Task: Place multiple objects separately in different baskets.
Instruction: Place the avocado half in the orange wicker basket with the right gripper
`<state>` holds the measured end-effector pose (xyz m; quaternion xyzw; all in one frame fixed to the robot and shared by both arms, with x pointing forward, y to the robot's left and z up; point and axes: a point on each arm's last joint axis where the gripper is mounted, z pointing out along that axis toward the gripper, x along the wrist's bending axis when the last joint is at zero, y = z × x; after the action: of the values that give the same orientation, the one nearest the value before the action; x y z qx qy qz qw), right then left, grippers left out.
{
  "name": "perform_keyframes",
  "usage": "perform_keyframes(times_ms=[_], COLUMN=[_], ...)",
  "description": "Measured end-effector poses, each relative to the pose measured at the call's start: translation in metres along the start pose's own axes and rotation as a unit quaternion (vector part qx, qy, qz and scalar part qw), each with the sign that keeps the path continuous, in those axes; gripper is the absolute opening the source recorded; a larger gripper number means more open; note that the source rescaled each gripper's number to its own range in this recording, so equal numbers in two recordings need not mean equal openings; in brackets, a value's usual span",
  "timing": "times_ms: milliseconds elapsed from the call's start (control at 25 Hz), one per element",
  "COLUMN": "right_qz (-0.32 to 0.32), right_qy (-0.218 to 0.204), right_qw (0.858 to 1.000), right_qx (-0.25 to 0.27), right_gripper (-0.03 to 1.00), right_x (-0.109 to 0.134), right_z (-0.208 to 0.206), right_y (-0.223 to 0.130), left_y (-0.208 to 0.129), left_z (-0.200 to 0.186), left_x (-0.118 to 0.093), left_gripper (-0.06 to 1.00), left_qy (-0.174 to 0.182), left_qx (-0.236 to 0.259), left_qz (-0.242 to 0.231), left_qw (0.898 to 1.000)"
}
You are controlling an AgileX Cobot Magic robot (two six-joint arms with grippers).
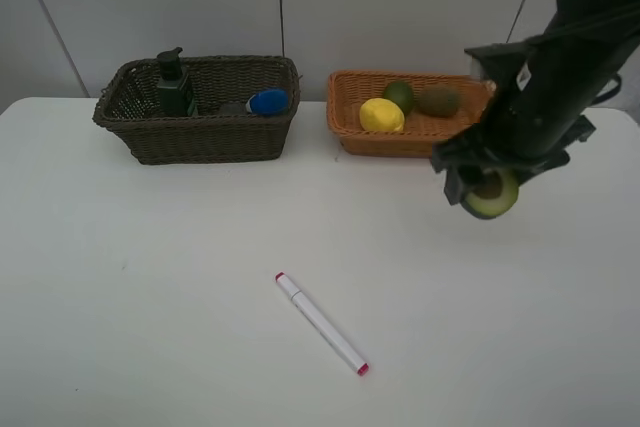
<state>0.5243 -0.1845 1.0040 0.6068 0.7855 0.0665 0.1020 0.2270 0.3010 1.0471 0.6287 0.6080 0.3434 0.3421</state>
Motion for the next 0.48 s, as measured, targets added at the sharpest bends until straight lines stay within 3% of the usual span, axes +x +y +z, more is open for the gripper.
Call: perform_keyframes(times_ms=[240, 480], right_qz=[0.037, 0.027], right_qy=[0.002, 0.000], right_qw=[0.998, 0.998], right_qx=[-0.053, -0.064], right_gripper=[0.68, 0.68], right_x=[-0.039, -0.040], right_z=[0.004, 0.048], right_y=[0.094, 0.149], left_y=[0.000, 0.000], left_z=[0.000, 0.000], left_x=[0.000, 0.000], left_gripper=[1.00, 1.00], left_qy=[0.000, 0.000], left_qx=[0.000, 0.000], left_qz=[0.000, 0.000], left_qw=[1.000, 1.000])
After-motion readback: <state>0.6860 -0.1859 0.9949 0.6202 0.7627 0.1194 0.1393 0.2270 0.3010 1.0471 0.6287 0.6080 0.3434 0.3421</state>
